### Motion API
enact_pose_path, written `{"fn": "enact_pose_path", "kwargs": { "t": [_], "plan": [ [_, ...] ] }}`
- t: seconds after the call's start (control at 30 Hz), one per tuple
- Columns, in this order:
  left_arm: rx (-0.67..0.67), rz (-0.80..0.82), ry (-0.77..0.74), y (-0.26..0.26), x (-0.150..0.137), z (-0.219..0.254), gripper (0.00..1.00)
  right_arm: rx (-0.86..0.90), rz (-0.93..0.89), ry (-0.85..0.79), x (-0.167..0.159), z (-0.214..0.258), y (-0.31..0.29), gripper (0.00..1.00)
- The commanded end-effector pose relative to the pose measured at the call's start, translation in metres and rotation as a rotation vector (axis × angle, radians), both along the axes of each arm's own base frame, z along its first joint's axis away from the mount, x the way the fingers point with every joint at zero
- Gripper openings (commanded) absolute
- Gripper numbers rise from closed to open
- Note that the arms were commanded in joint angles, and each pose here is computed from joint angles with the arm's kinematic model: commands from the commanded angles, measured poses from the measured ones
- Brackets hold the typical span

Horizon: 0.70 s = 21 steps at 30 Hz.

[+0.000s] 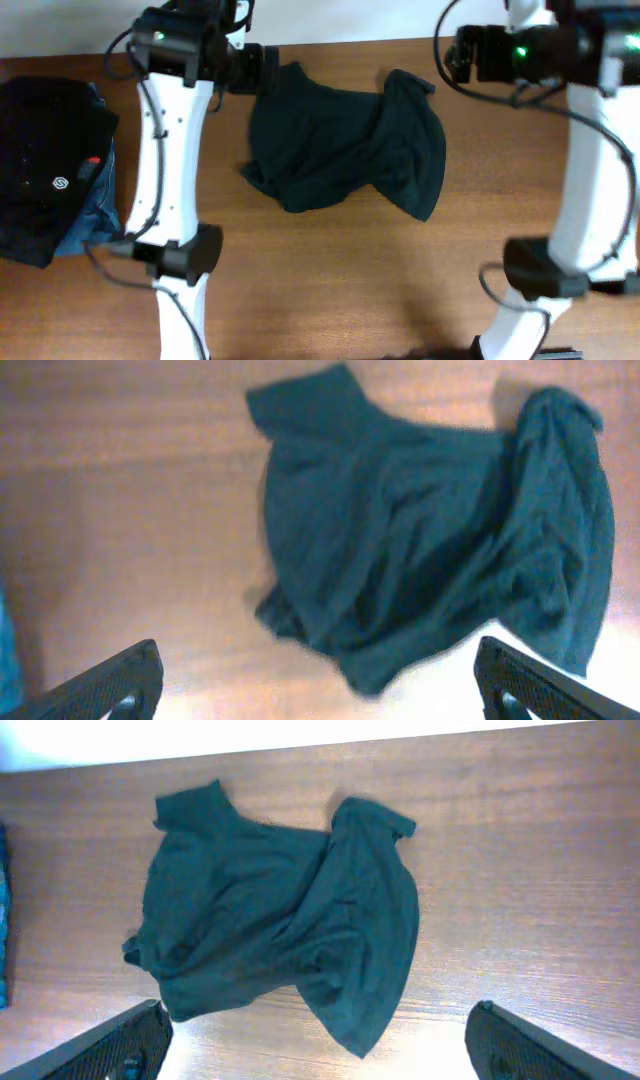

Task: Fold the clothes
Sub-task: 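Release the t-shirt and raise both grippers, then lower both grippers and grasp the t-shirt's near hem corners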

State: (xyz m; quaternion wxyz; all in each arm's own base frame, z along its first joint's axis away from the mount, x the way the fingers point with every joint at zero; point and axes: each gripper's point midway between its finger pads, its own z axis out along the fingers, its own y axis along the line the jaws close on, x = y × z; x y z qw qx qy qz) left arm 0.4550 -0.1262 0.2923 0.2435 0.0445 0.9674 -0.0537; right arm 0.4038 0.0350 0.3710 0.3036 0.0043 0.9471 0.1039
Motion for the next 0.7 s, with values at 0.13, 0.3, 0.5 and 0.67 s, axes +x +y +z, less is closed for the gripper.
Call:
{"fn": "enact_pose_path", "kwargs": {
  "t": [0.13,0.3,0.5,0.67],
  "plan": [
    [0.025,0.073,0.102,0.023,-0.067,0.011,0.99,-0.013,-0.025,0.190,-0.061,-0.035,-0.006,0.99],
    [0.097,0.137,0.252,0.034,-0.084,-0.033,0.99,-0.018,-0.023,0.392,-0.079,-0.092,-0.006,0.99],
    [0.170,0.125,0.440,0.028,-0.098,-0.134,0.99,-0.023,-0.017,0.542,-0.082,-0.170,-0.006,0.95],
    [0.156,0.102,0.545,0.021,-0.122,-0.211,0.97,-0.038,0.030,0.603,-0.090,-0.225,0.003,0.90]
  ]
}}
